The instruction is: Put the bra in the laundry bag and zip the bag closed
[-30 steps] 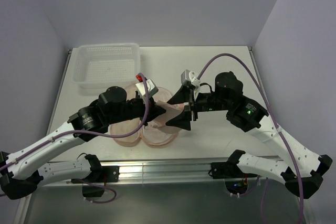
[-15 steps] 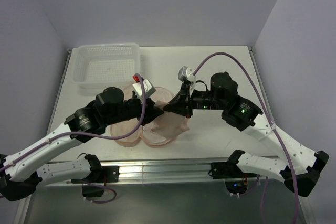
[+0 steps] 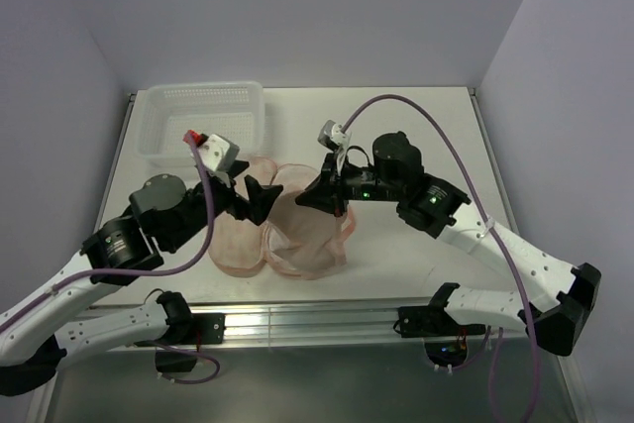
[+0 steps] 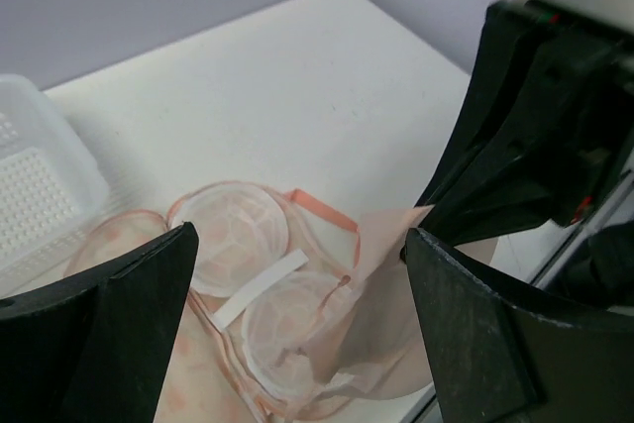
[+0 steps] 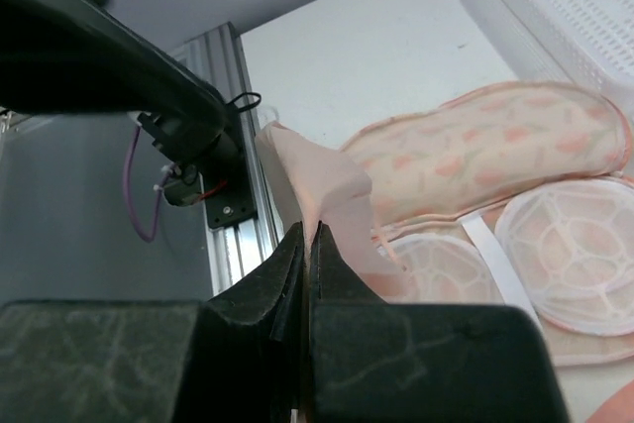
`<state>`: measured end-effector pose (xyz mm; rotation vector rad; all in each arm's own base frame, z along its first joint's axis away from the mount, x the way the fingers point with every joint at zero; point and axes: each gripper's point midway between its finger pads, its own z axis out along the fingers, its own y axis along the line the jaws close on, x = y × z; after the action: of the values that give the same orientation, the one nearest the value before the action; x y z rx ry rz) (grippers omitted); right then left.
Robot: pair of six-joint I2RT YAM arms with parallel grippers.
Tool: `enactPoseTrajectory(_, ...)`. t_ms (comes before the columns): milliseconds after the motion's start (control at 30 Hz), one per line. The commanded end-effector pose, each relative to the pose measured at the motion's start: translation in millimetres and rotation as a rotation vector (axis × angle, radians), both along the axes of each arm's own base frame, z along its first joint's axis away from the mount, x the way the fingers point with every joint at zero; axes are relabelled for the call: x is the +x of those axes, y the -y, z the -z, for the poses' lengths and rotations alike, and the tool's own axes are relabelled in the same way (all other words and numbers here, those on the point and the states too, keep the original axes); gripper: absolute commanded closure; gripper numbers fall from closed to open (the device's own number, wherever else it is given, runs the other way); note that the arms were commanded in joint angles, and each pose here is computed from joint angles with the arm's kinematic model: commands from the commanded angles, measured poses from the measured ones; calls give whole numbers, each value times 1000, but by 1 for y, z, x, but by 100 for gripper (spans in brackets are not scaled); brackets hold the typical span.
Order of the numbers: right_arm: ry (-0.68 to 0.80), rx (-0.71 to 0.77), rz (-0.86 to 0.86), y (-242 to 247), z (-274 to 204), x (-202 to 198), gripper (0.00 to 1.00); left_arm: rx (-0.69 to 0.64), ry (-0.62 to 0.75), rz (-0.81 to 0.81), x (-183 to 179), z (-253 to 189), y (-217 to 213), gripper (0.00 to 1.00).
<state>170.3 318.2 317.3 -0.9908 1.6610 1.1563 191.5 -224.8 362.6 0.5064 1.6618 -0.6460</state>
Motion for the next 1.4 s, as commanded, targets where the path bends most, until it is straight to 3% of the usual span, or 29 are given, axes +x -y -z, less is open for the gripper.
enactPoseTrajectory(0,56,59,6,-10,-28,8,100,-126,74,-92,3,-40,-24,7)
enactPoseTrajectory(333,89,77,17,-32,-44,32,100,-176,109,-115,1,-52,-34,7)
enactPoseTrajectory(767,-62,86,-79,-59,33,30,100,-138,74,-114,12,-24,-22,7)
enactPoseTrajectory(1000,-107,68,-50,-59,55,43,100,-127,65,-118,17,-16,-22,7)
enactPoseTrajectory(1133,-147,50,66,-50,76,74,100,-124,61,-116,18,-14,-21,8)
enactPoseTrajectory(1367,-134,79,45,-47,50,70,100,-129,60,-122,21,-15,-21,9)
